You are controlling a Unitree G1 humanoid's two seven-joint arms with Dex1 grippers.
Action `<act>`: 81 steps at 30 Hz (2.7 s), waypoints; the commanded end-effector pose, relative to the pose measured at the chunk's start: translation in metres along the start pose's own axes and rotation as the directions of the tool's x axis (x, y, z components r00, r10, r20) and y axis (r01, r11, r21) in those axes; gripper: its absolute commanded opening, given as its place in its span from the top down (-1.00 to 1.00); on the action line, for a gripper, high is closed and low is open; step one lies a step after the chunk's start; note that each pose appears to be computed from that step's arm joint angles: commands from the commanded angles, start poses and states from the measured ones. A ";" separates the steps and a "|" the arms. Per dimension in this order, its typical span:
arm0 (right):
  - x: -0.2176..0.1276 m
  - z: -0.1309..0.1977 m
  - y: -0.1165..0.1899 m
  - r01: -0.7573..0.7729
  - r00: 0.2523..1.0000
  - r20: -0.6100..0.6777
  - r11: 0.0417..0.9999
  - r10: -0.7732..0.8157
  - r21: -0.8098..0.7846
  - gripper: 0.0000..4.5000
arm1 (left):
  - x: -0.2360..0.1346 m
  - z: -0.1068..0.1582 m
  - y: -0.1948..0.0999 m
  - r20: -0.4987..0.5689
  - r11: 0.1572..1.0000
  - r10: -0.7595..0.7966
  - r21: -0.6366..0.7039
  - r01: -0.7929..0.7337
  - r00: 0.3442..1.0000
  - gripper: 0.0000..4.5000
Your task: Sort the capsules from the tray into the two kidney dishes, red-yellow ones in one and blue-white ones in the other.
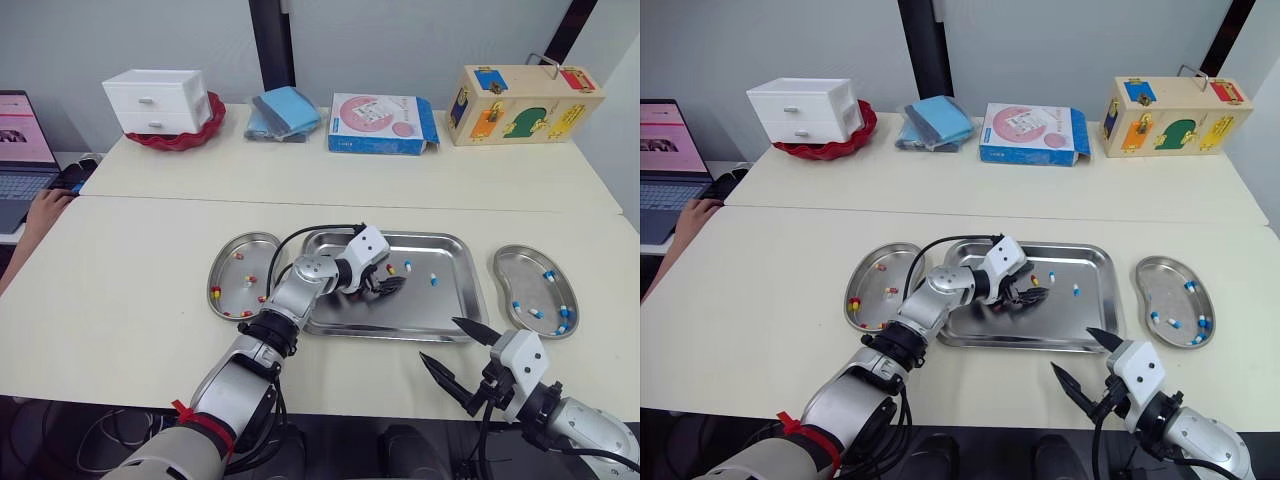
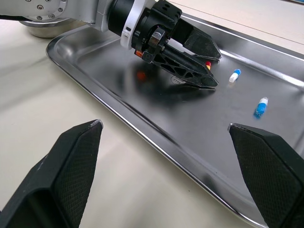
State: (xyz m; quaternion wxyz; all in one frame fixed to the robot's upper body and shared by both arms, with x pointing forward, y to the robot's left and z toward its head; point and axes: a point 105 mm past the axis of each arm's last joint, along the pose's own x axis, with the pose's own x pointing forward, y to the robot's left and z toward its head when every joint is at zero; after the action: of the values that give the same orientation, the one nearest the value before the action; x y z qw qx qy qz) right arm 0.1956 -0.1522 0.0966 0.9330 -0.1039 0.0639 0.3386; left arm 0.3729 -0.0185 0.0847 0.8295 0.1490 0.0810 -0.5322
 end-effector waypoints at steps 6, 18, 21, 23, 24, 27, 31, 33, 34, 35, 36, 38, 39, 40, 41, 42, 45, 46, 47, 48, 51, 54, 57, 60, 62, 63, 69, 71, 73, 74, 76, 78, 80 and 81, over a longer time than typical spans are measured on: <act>0.000 0.009 0.002 -0.012 1.000 0.026 1.000 0.012 -0.028 -1.00 | -0.001 -0.004 -0.003 0.000 0.999 0.031 -0.020 -0.031 1.000 -0.42; -0.001 0.009 0.002 -0.015 1.000 0.021 1.000 0.015 -0.024 -1.00 | -0.003 -0.006 -0.007 -0.003 1.000 0.025 -0.005 -0.025 1.000 0.74; -0.001 0.009 0.002 -0.015 1.000 0.021 1.000 0.016 -0.025 -1.00 | -0.006 -0.003 -0.006 0.008 1.000 0.030 0.004 -0.030 1.000 0.74; -0.001 0.010 0.002 -0.015 1.000 0.022 1.000 0.016 -0.027 -1.00 | -0.011 0.003 -0.003 0.029 0.999 0.039 0.011 -0.040 0.999 0.74; -0.001 0.010 0.001 -0.015 1.000 0.023 1.000 0.015 -0.028 -1.00 | -0.013 0.005 -0.002 0.036 0.999 0.043 0.015 -0.044 0.998 0.74; -0.001 0.011 0.001 -0.017 1.000 0.023 0.999 0.017 -0.032 -1.00 | -0.026 0.016 0.002 0.064 0.998 0.054 0.032 -0.056 0.997 0.74; -0.001 0.013 0.000 -0.032 0.999 0.032 0.998 0.034 -0.048 -1.00 | -0.056 0.031 0.006 0.091 0.996 0.074 0.043 -0.078 0.993 0.74; -0.001 0.015 -0.001 -0.047 0.998 0.040 0.997 0.050 -0.062 -1.00 | -0.075 0.035 0.008 0.088 0.995 0.091 0.039 -0.095 0.992 0.74; 0.000 0.016 0.000 -0.062 0.997 0.044 0.995 0.065 -0.073 -1.00 | -0.087 0.036 0.009 0.084 0.994 0.106 0.029 -0.109 0.991 0.74; 0.000 0.017 0.000 -0.075 0.996 0.047 0.994 0.079 -0.083 -1.00 | -0.097 0.036 0.011 0.077 0.992 0.121 0.019 -0.123 0.990 0.74; 0.001 0.018 0.000 -0.092 0.994 0.052 0.991 0.097 -0.094 -1.00 | -0.108 0.036 0.012 0.067 0.991 0.136 0.008 -0.137 0.988 0.74; 0.005 0.019 0.001 -0.138 0.987 0.059 0.982 0.146 -0.126 -1.00 | -0.131 0.035 0.015 0.047 0.985 0.173 -0.025 -0.172 0.984 0.74; 0.007 0.020 0.002 -0.162 0.983 0.061 0.977 0.171 -0.140 -1.00 | -0.140 0.035 0.015 0.040 0.981 0.190 -0.041 -0.188 0.981 0.74; 0.009 0.021 0.002 -0.188 0.977 0.066 0.969 0.201 -0.160 -1.00 | -0.150 0.034 0.016 0.027 0.976 0.211 -0.057 -0.209 0.977 0.74; 0.013 0.023 0.003 -0.222 0.968 0.075 0.959 0.238 -0.176 -1.00 | -0.161 0.034 0.018 0.016 0.969 0.237 -0.069 -0.235 0.971 0.74; 0.016 0.025 0.004 -0.253 0.958 0.086 0.949 0.272 -0.186 -1.00 | -0.171 0.033 0.019 0.007 0.962 0.262 -0.085 -0.261 0.965 0.74; 0.029 0.033 0.008 -0.351 0.918 0.113 0.912 0.380 -0.214 -1.00 | -0.199 0.029 0.020 -0.010 0.934 0.335 -0.128 -0.333 0.942 0.74; 0.034 0.035 0.010 -0.378 0.904 0.121 0.899 0.409 -0.222 -1.00 | -0.207 0.026 0.020 -0.015 0.924 0.358 -0.142 -0.356 0.934 0.74; 0.039 0.037 0.011 -0.401 0.891 0.127 0.887 0.436 -0.228 -1.00 | -0.215 0.022 0.019 -0.024 0.913 0.379 -0.151 -0.378 0.925 0.74; 0.043 0.039 0.013 -0.420 0.880 0.132 0.877 0.457 -0.235 -1.00 | -0.221 0.018 0.019 -0.032 0.904 0.399 -0.157 -0.399 0.916 0.74; 0.059 0.048 0.017 -0.465 0.846 0.154 0.847 0.511 -0.256 -1.00 | -0.242 0.003 0.021 -0.062 0.858 0.480 -0.177 -0.483 0.875 0.74; 0.067 0.052 0.018 -0.484 0.830 0.162 0.834 0.533 -0.264 -1.00 | -0.254 -0.010 0.024 -0.088 0.818 0.537 -0.188 -0.543 0.839 0.74; 0.070 0.052 0.018 -0.487 0.829 0.163 0.833 0.535 -0.261 -1.00 | -0.259 -0.016 0.030 -0.077 0.789 0.584 -0.180 -0.588 0.808 0.74; 0.070 0.051 0.019 -0.490 0.828 0.161 0.834 0.536 -0.255 -1.00 | -0.262 -0.019 0.035 -0.051 0.768 0.604 -0.227 -0.598 0.795 0.59; 0.069 0.051 0.020 -0.492 0.828 0.160 0.834 0.537 -0.250 -1.00 | -0.264 -0.022 0.035 -0.047 0.772 0.599 -0.232 -0.592 0.799 0.32; 0.069 0.050 0.020 -0.492 0.829 0.159 0.834 0.536 -0.249 -1.00 | -0.264 -0.023 0.035 -0.048 0.773 0.596 -0.234 -0.589 0.802 0.18; 0.067 0.051 0.017 -0.479 0.840 0.153 0.844 0.521 -0.243 -1.00 | -0.265 -0.026 0.035 -0.036 0.785 0.580 -0.241 -0.570 0.814 -0.69; 0.065 0.051 0.015 -0.471 0.845 0.151 0.848 0.512 -0.242 -1.00 | -0.265 -0.027 0.035 -0.032 0.791 0.570 -0.247 -0.560 0.821 -0.98; 0.063 0.051 0.012 -0.454 0.856 0.149 0.858 0.495 -0.242 -1.00 | -0.266 -0.026 0.032 -0.022 0.808 0.552 -0.234 -0.541 0.833 -0.99; 0.062 0.051 0.011 -0.444 0.862 0.148 0.863 0.485 -0.241 -1.00 | -0.267 -0.026 0.031 -0.018 0.814 0.547 -0.225 -0.536 0.837 -0.99; 0.058 0.052 0.006 -0.413 0.879 0.149 0.880 0.453 -0.234 -1.00 | -0.275 -0.027 0.029 -0.021 0.816 0.548 -0.207 -0.540 0.836 -0.99; 0.050 0.052 -0.002 -0.368 0.904 0.142 0.902 0.404 -0.226 -1.00 | -0.288 -0.033 0.030 -0.045 0.805 0.568 -0.176 -0.566 0.822 -0.99; 0.039 0.052 -0.014 -0.306 0.933 0.128 0.929 0.336 -0.209 -1.00 | -0.304 -0.038 0.029 -0.070 0.791 0.587 -0.162 -0.590 0.806 -0.99; 0.031 0.051 -0.021 -0.272 0.948 0.115 0.941 0.298 -0.201 -1.00 | -0.313 -0.042 0.029 -0.086 0.781 0.600 -0.152 -0.606 0.795 -0.99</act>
State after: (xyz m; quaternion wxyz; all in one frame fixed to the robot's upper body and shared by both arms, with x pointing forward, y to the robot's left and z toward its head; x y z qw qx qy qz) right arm 0.2367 -0.1292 0.1266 0.8546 -0.1444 0.0029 0.4987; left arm 0.2712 0.2642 0.1286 0.9606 0.0853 0.1092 -0.2411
